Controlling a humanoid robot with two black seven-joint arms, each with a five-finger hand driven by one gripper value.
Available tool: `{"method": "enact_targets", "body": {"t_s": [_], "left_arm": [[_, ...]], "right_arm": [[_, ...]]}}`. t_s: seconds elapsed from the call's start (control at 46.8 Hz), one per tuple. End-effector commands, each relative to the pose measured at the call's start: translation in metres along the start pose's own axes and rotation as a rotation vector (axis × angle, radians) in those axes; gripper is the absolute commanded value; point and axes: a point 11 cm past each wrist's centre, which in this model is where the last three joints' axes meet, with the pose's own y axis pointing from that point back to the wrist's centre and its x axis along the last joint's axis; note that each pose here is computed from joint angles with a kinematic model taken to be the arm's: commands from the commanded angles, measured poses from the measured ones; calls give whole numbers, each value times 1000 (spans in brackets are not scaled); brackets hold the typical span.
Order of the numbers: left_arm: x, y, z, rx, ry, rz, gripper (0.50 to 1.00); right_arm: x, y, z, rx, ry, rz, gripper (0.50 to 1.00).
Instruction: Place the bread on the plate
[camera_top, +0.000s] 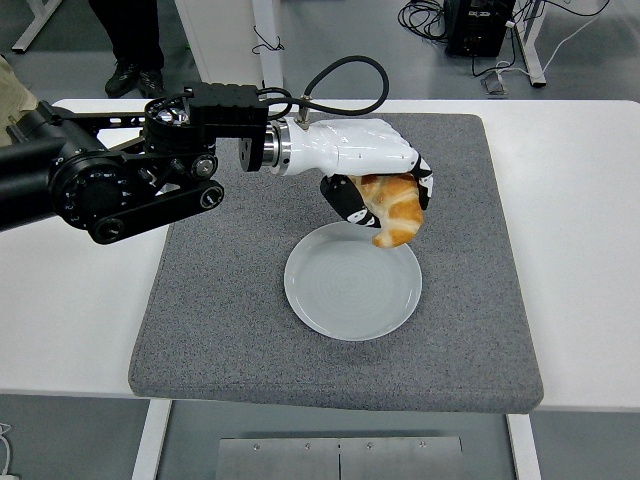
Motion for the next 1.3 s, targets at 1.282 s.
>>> {"method": "enact_targets", "body": {"t_s": [1.282], "left_arm": [[-100,5,-16,54,86,-45,500]], "right_arm": [[0,0,0,0,0,0,1000]]}}
